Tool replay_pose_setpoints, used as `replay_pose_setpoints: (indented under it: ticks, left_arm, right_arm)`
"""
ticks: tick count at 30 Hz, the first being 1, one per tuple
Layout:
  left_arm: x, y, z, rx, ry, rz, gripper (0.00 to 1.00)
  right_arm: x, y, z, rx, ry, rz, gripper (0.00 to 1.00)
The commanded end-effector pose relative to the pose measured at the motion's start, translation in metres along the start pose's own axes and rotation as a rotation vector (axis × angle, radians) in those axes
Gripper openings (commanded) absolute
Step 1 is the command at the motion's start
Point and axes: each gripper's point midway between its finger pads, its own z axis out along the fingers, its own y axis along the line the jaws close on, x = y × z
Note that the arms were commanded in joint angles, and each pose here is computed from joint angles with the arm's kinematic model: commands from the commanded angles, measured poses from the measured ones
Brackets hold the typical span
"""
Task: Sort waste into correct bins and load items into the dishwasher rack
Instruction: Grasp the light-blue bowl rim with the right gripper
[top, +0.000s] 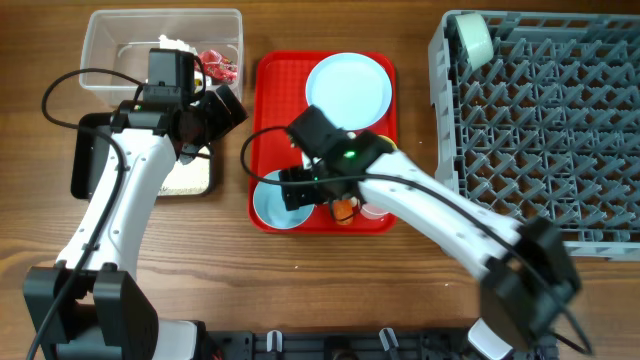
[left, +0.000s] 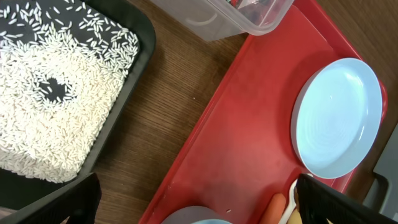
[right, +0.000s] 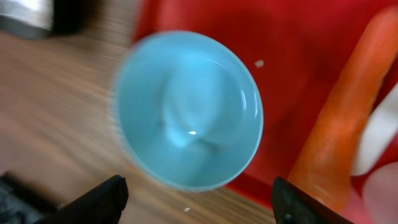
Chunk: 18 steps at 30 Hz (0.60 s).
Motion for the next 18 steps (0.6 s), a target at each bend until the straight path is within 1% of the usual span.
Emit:
replay_pose_setpoints:
  ticks: [1, 3, 6, 8, 9, 12, 14, 15, 18]
  left_arm:
    - [0.0, 0.003, 0.002, -0.013, 0.003, -0.024, 1.0]
    - [0.001, 0.004, 0.002, -0.015, 0.005, -0.024, 1.0]
    - [0.001, 0.004, 0.002, -0.017, 0.008, -0.024, 1.0]
    - [0.001, 0.004, 0.002, -0.017, 0.008, -0.024, 1.0]
    - [0.001, 0.004, 0.002, -0.017, 0.008, -0.024, 1.0]
    - [0.001, 0.004, 0.002, -0.017, 0.008, -0.024, 1.0]
    - [0.002, 0.004, 0.002, -0.017, 0.008, -0.024, 1.0]
    - [0.001, 0.004, 0.002, -0.017, 0.008, -0.024, 1.0]
    - [0.002, 0.004, 0.002, -0.017, 0.008, -0.024, 1.0]
  right_arm:
    - [0.012, -0.024, 0.047, 0.101, 0.081, 0.098, 0.74]
    - [0.017, -0.027, 0.059, 0.105, 0.115, 0.117, 0.71]
    - [0.015, -0.027, 0.061, 0.091, 0.12, 0.125, 0.61]
    - [0.013, -0.026, 0.062, 0.083, 0.113, 0.124, 0.5]
    - [0.012, -0.025, 0.062, 0.08, 0.108, 0.123, 0.41]
    - [0.011, -0.025, 0.062, 0.078, 0.104, 0.123, 0.22]
    - [0.011, -0.025, 0.062, 0.079, 0.105, 0.13, 0.06]
    - [0.011, -0.025, 0.062, 0.078, 0.104, 0.13, 0.04]
    - [0.011, -0.025, 0.062, 0.078, 0.104, 0.13, 0.04]
